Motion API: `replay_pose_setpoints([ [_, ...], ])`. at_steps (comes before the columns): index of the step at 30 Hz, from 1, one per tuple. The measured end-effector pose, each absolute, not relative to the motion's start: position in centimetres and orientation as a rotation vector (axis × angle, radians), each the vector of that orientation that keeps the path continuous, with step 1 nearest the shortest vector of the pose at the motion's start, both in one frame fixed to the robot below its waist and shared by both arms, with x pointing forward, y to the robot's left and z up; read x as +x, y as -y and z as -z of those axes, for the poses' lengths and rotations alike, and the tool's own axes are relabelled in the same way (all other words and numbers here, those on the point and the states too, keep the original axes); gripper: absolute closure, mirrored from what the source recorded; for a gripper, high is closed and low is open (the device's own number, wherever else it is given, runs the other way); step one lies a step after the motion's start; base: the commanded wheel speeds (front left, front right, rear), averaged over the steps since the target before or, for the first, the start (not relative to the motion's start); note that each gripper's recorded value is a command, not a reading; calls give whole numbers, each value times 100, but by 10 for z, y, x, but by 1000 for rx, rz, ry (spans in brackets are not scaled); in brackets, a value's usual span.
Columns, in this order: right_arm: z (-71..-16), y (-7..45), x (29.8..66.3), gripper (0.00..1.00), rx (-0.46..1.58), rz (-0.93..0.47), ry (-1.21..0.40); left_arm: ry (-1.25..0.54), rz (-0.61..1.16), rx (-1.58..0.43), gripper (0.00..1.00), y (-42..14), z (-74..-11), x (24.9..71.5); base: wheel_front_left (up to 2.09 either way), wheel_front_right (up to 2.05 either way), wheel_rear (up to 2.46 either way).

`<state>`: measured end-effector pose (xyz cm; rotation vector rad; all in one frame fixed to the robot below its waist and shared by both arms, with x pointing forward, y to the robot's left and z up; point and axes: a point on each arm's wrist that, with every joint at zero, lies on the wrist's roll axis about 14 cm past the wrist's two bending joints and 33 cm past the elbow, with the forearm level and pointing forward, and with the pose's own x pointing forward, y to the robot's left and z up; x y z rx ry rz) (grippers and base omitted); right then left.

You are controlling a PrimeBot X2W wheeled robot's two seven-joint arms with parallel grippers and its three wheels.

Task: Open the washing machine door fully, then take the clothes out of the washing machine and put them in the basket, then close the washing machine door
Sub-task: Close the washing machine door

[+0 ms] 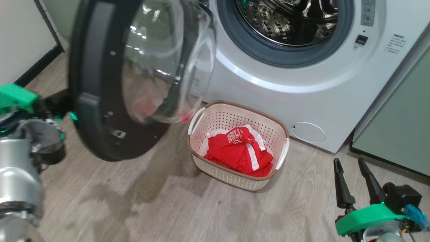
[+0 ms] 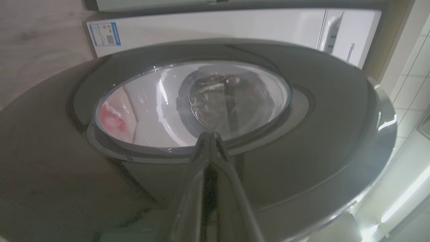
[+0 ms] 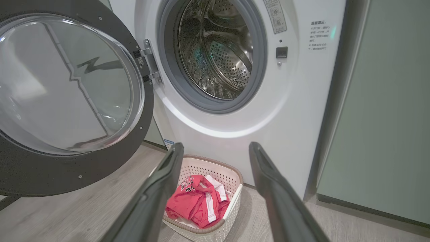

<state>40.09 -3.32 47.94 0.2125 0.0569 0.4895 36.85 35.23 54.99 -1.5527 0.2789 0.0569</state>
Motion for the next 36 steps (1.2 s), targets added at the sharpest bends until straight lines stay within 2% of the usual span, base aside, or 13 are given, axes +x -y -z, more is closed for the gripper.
replay_pose_setpoints([
  [9,-481,32,399,0,215,-491,-54,-457,186,-1517,100,-277,-547,375,0,0,0],
  [17,-480,50,398,0,211,-443,-50,-565,330,-1446,100,-230,-545,377,0,0,0],
  [20,-479,68,397,0,204,-396,-47,-614,423,-1445,100,-198,-546,382,0,0,0],
  [29,-474,119,385,0,201,-258,-46,-682,543,-1456,100,-106,-547,408,0,0,0],
  [36,-469,162,369,0,198,-134,-51,-717,572,-1438,100,-48,-543,427,0,0,0],
])
